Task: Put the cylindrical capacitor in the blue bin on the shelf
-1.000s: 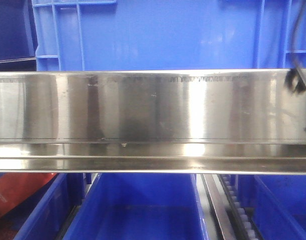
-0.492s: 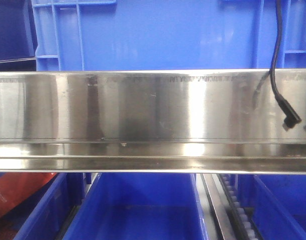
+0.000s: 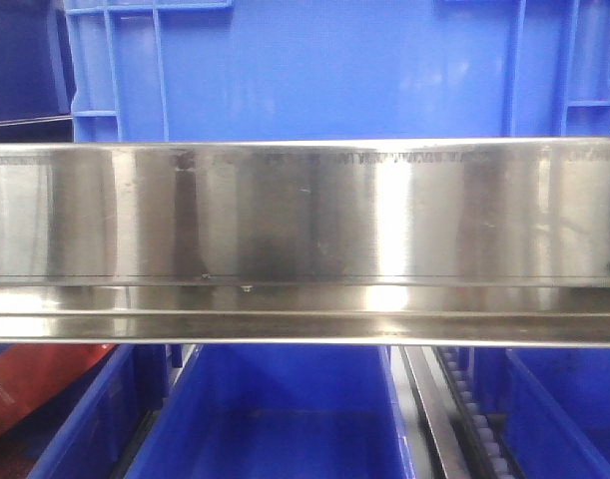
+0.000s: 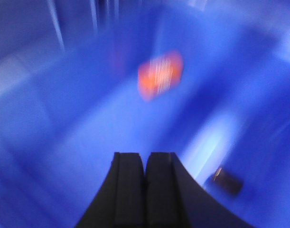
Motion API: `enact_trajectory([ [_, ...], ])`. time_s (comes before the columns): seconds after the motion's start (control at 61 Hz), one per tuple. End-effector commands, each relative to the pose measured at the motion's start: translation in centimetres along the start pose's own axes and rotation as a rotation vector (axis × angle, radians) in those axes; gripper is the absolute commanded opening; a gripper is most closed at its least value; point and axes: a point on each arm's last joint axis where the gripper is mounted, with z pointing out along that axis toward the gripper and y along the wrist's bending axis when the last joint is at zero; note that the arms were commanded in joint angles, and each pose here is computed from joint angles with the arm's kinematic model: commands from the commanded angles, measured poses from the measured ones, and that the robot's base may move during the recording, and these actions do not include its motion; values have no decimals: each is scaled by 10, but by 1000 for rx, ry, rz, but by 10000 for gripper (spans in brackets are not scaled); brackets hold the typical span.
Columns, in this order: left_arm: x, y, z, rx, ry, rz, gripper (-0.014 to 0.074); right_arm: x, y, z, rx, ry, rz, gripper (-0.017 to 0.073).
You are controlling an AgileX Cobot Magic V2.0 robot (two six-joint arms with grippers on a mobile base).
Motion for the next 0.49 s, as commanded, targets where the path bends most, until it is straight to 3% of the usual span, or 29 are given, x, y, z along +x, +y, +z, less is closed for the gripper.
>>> enact_trajectory([
  [0.0,-1,-1,-1,7,-24,-19,-111,7,2,-32,49,-71,-24,-142],
  [0.18,-1,-1,-1,6,-24,-17,-111,52,8,-68,94,-116,-43,-142],
  [0.475,-4,-1,-2,6,-56,-17,-111,137,20,-115,143,-337,-49,-142],
])
